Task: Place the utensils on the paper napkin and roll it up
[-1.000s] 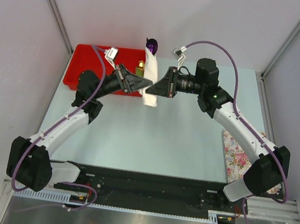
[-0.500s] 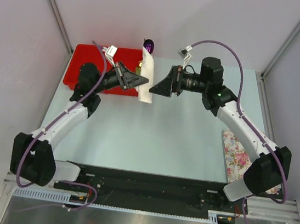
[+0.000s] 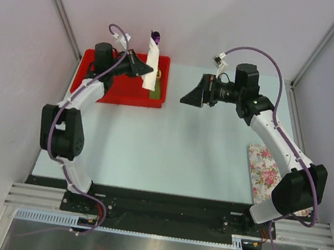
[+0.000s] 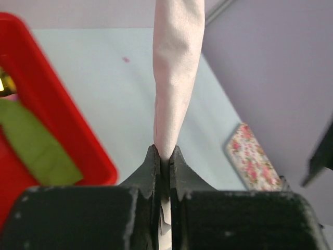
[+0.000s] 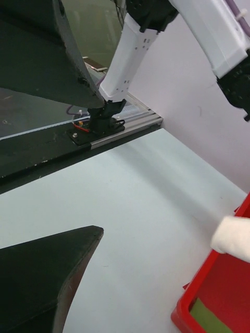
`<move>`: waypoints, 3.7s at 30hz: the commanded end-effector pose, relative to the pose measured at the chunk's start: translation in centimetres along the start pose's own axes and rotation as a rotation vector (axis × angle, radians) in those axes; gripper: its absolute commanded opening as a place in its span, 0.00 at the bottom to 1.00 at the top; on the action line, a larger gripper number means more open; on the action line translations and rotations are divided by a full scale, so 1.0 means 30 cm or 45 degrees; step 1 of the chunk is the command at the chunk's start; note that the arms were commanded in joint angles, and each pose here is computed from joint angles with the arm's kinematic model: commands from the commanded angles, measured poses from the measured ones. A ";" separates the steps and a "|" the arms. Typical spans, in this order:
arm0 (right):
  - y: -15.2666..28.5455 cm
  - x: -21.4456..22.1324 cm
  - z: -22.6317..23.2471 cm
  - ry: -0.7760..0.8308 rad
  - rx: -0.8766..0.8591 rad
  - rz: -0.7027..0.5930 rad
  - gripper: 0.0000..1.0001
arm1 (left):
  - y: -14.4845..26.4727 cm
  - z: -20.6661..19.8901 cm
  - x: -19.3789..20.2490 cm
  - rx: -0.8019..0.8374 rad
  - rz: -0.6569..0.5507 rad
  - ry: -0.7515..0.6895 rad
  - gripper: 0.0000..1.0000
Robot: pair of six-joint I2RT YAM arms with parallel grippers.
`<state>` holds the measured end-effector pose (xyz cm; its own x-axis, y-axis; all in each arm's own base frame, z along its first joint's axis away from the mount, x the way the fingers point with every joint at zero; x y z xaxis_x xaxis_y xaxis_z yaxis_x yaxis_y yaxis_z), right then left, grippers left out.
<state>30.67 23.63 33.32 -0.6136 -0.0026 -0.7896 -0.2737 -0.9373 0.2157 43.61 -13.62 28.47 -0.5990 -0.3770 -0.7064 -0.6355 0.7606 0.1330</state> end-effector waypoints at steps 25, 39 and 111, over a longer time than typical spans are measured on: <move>-0.030 0.111 -0.096 -0.082 -0.023 0.167 1.00 | -0.169 0.695 0.094 -0.382 0.130 0.271 0.00; -0.041 0.132 -0.131 -0.128 0.003 0.193 1.00 | -0.190 0.778 0.200 -0.409 0.253 0.473 0.07; 0.642 0.404 -0.276 -0.227 0.921 0.099 1.00 | 0.571 -0.142 0.208 -0.594 0.207 -0.335 1.00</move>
<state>25.28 3.08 22.98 -0.7875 0.1007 -0.6081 -0.5641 -0.5154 0.6451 29.02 -6.05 28.47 -0.7001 -0.1070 -0.7060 -0.6409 0.5301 0.5552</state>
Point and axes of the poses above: each gripper's point midway between its finger pads, its own y axis back along the fingers, its own z axis along the line the jaws close on, x = y × z, the point moved 6 cm from there along y, back along the fingers, and after that the axes turned 5 degrees about y, right-handed, at the moved point
